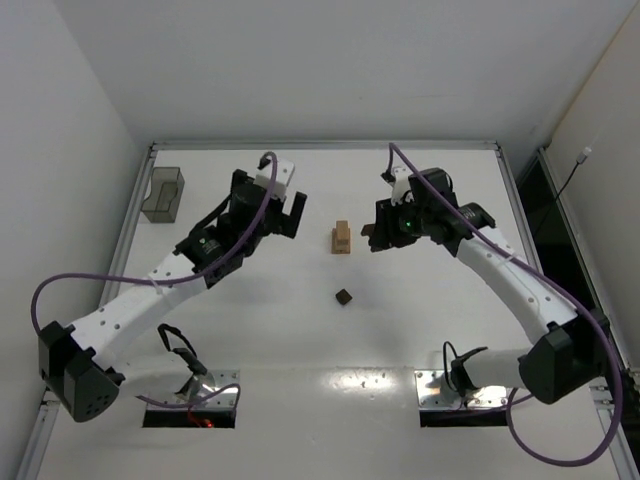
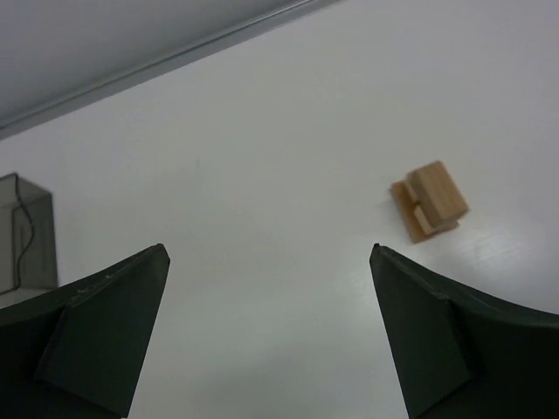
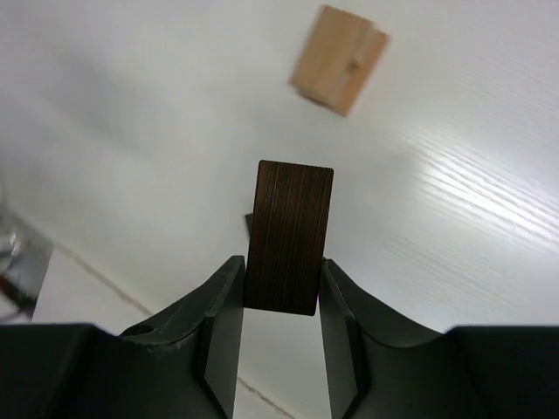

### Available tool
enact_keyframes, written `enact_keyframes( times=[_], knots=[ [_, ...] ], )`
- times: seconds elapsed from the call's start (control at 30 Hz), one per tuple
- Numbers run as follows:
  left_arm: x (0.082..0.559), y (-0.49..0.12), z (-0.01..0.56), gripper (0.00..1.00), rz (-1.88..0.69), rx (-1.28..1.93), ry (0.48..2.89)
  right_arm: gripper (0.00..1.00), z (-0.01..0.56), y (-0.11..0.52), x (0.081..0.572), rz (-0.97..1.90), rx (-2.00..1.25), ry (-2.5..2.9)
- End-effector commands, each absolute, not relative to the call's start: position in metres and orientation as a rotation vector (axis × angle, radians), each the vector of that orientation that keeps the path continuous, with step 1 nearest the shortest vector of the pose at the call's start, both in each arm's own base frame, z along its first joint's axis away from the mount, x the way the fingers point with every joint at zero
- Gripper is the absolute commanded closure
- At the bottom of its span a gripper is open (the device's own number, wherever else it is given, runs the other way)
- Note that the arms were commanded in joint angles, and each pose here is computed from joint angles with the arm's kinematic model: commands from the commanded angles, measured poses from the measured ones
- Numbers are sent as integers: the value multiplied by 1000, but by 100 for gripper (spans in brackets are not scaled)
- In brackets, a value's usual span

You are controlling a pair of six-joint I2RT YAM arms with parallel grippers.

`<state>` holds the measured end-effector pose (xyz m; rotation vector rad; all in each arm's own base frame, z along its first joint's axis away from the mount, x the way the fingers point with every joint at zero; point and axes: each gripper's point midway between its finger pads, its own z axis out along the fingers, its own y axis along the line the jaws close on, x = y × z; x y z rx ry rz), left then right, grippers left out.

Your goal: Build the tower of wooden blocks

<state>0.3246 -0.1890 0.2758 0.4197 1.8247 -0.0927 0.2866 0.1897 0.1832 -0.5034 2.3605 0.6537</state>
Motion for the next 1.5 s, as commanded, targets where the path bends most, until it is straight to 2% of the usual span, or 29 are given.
enact_keyframes(
  times=[0.0,0.07,0.2,0.4,0.6,0.77,1.1,1.47],
  knots=[
    [345,-150,276,0,30,185,1910,100,175,160,324,355,-56,2390],
    [355,-135,262,0,80,123,1967,100,172,152,332,288,46,2394],
    [361,-123,256,0,46,32,1995,100,174,176,344,319,159,2361],
    [366,-118,237,0,14,7,2048,100,193,229,366,367,57,2205],
    [368,-119,228,0,-2,5,2070,100,197,239,382,283,19,2130],
    [371,-123,222,0,-15,4,2080,100,171,246,387,240,-22,2164],
    [377,-127,219,0,-37,-10,2094,100,158,263,405,256,-53,2196],
    [379,-125,221,0,-46,-16,2088,100,129,260,402,230,-23,2278]
  ],
)
